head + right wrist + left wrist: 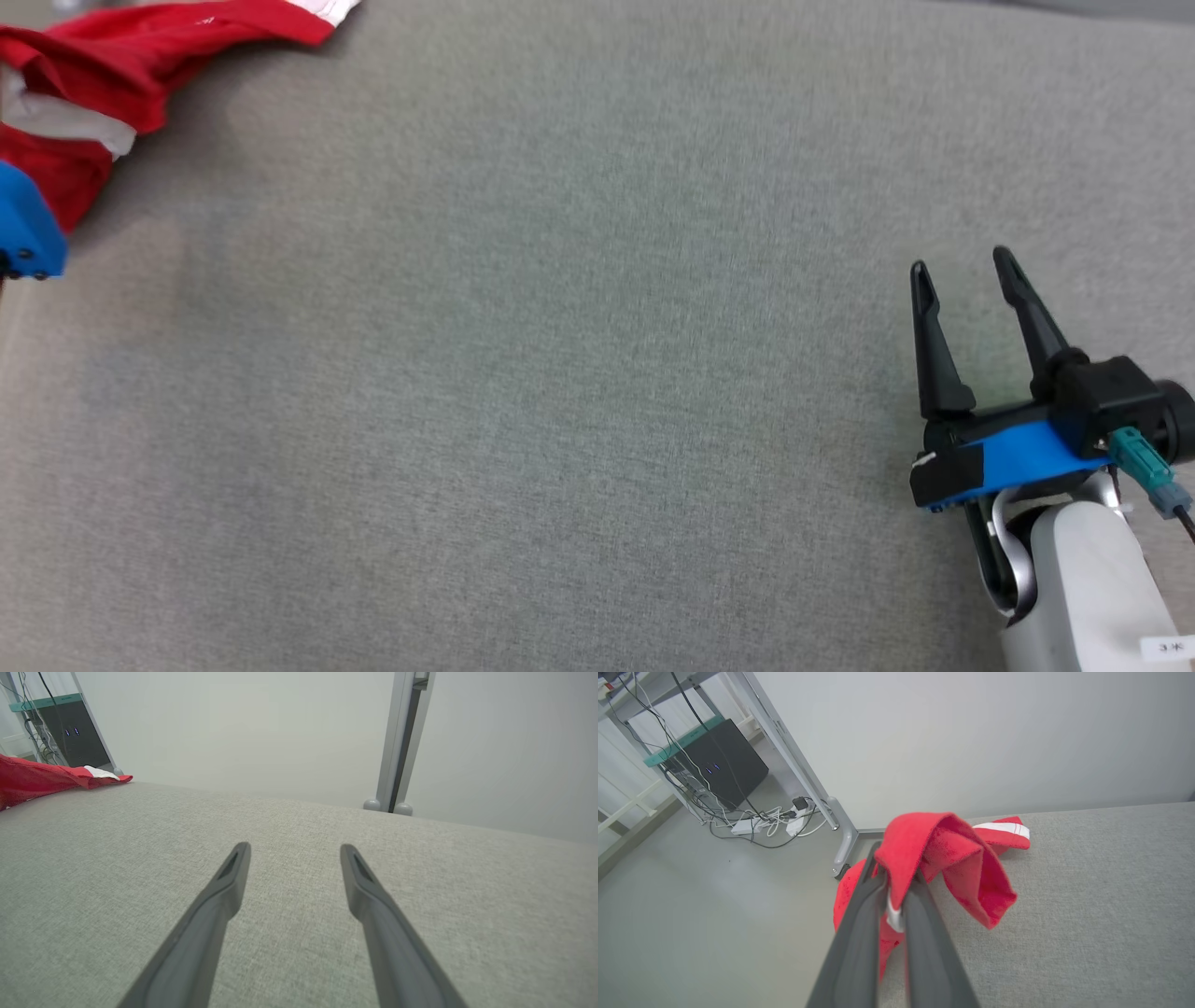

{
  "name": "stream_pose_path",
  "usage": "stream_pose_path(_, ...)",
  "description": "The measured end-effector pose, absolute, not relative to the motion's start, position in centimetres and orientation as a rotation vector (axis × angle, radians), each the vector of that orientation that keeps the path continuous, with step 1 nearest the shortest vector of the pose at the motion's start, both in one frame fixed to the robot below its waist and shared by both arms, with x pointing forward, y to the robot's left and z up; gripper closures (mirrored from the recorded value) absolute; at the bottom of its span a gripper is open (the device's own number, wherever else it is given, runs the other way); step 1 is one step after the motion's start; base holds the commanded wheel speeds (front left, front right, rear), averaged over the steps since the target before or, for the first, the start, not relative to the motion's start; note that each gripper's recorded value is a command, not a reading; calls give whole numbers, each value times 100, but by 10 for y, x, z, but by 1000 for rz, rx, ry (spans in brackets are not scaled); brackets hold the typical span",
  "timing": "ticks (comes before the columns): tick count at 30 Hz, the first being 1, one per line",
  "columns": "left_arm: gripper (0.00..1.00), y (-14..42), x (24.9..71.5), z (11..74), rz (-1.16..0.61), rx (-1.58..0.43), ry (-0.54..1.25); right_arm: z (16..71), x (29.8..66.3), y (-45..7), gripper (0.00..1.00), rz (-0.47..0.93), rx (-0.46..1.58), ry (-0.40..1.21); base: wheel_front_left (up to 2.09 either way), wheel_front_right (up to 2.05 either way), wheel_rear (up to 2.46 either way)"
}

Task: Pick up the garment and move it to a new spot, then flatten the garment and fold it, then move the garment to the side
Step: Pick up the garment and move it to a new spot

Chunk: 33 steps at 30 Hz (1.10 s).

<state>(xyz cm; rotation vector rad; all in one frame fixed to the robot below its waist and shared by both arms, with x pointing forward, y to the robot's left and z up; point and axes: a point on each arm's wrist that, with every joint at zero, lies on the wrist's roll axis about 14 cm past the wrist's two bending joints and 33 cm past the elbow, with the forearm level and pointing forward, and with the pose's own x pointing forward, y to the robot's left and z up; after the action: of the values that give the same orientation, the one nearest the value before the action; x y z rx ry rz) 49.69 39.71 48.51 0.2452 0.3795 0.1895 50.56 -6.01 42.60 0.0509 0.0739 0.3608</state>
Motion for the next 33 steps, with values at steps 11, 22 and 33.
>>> stream_pose_path(11,100,398,478,642,158,410,56,468,465,-86,0,297,92,20,0,0,0)
stream_pose_path(22,100,235,472,691,-321,492,-124,484,412,-160,0,107,84,-4,0,0,0)
stream_pose_path(33,100,9,456,599,-910,213,-79,477,389,-213,0,-41,87,11,0,0,0)
